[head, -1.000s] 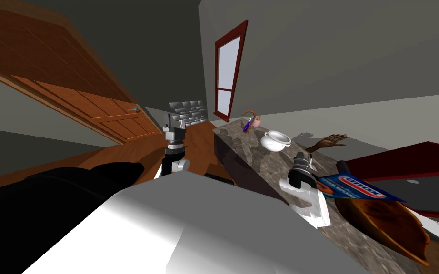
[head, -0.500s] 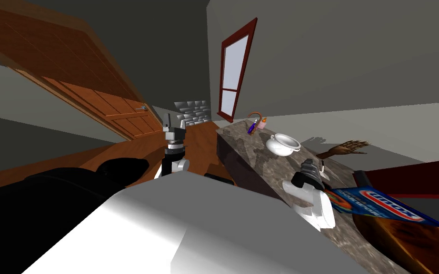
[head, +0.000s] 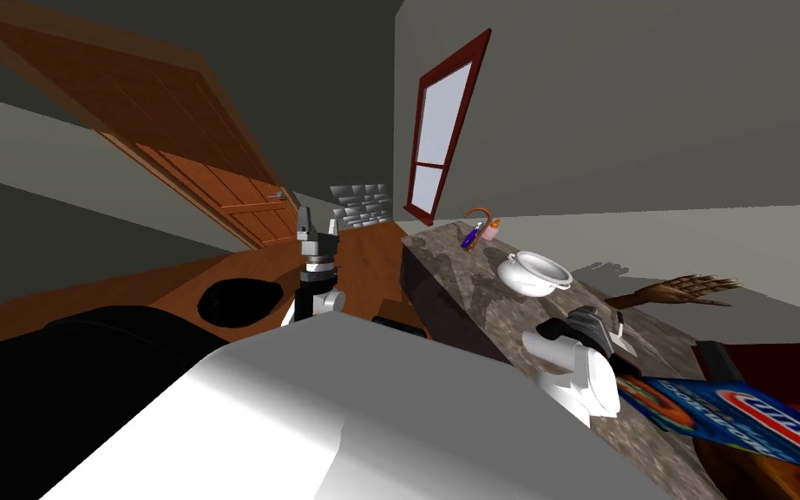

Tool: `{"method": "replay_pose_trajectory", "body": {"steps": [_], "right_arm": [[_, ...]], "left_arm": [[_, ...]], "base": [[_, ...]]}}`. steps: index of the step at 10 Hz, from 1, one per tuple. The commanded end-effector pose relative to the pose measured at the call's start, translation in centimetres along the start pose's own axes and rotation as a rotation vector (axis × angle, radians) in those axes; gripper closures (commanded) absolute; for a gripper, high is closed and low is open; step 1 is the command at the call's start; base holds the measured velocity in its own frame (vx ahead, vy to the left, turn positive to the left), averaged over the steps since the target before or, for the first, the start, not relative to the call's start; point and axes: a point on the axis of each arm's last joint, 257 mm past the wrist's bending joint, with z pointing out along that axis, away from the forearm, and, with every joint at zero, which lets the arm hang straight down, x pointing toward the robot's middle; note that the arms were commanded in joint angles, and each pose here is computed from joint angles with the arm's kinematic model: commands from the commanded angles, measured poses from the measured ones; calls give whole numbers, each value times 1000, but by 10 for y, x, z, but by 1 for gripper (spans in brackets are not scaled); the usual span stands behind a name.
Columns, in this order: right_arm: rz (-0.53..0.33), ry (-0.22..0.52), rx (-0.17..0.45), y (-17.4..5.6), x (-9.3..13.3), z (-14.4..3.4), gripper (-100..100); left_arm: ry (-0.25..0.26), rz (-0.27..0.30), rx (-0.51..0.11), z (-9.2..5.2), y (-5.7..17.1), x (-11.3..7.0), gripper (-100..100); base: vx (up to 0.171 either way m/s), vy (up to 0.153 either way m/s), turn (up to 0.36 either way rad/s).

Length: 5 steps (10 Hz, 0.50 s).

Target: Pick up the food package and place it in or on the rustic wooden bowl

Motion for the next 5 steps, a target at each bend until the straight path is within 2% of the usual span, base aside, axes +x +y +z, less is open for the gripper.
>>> {"method": "replay_pose_trajectory", "body": {"steps": [1,2,3,4,5], "right_arm": [[-8,-13,33,-10,-4,0,-100],[-31,-60,111,-36,-20,10,-100],[-42,-71,133,-41,-22,9,-100],[-42,-72,142,-44,-23,9,-100],[-66,-117,219,-68,-38,16,-100]], "left_arm": [[0,0,0,0,0,0,0],[0,0,0,0,0,0,0],[0,0,0,0,0,0,0],[0,0,0,0,0,0,0],[0,0,0,0,0,0,0]], "base": [[14,10,-48],[23,28,217],[26,19,126],[11,7,-18],[15,22,207]]}}
